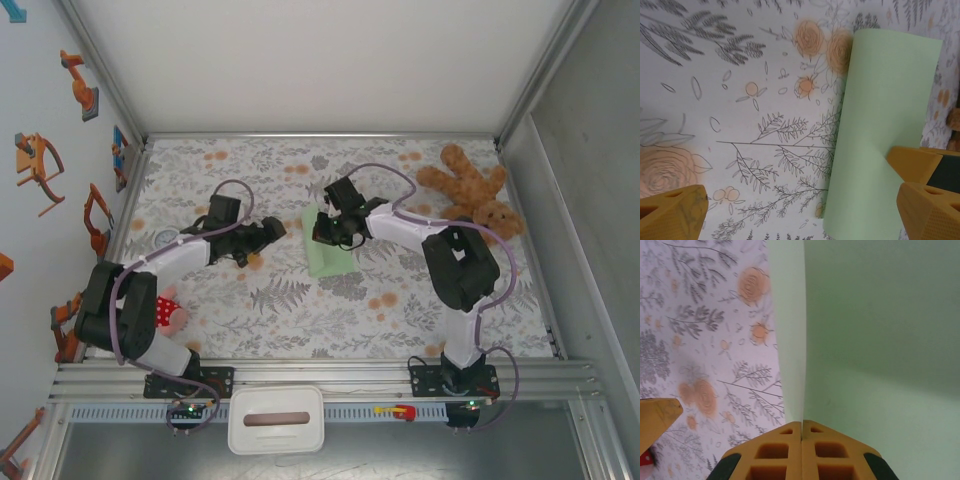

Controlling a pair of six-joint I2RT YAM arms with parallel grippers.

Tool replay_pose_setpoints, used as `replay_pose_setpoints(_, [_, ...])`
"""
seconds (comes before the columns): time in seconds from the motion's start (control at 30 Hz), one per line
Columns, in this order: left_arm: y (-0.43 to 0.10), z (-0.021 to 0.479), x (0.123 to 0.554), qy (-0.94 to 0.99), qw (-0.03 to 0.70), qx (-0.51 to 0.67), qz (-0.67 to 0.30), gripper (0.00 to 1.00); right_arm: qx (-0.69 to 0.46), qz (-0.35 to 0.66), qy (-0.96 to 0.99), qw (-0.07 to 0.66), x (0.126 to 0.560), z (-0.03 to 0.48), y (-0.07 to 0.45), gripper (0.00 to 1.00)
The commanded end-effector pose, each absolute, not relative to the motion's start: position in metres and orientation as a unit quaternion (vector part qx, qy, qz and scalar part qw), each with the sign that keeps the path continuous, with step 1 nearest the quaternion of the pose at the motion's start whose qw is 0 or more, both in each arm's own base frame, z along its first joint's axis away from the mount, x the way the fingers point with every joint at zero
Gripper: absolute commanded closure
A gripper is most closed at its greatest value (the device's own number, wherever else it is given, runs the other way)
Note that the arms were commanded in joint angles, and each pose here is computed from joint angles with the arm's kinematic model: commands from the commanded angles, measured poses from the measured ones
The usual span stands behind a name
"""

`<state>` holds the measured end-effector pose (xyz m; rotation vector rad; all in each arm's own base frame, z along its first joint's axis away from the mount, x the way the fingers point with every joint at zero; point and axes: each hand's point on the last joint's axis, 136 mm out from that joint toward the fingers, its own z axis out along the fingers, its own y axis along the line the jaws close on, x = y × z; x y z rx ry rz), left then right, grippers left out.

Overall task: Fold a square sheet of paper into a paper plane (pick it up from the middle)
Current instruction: First fold in half a square sheet of paper at the center of the table.

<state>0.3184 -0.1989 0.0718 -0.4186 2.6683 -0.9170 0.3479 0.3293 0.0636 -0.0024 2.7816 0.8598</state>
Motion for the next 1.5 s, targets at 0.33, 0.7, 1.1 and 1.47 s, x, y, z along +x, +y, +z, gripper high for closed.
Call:
replay_pose_setpoints(0.33, [-0.254, 0.071, 0.338, 0.925, 0.126, -0.102, -0.345, 0.17, 0.033, 0.372, 0.917, 0.139, 0.375, 0.073, 0.316, 1.00])
replay_pose_setpoints(0.7, [-0.287, 0.060, 0.354, 0.929, 0.106, -0.104, -0.338, 0.32, 0.057, 0.373, 0.916, 0.135, 0.376, 0.066, 0.287, 1.00])
replay_pose_setpoints(1.1, [-0.315, 0.048, 0.359, 0.946, 0.091, -0.064, -0.305, 0.43, 0.072, 0.325, 0.933, 0.139, 0.369, 0.054, 0.255, 1.00])
replay_pose_setpoints(1.47, [-0.334, 0.038, 0.356, 0.949, 0.065, -0.028, -0.306, 0.47, 0.074, 0.331, 0.932, 0.130, 0.368, 0.048, 0.254, 1.00])
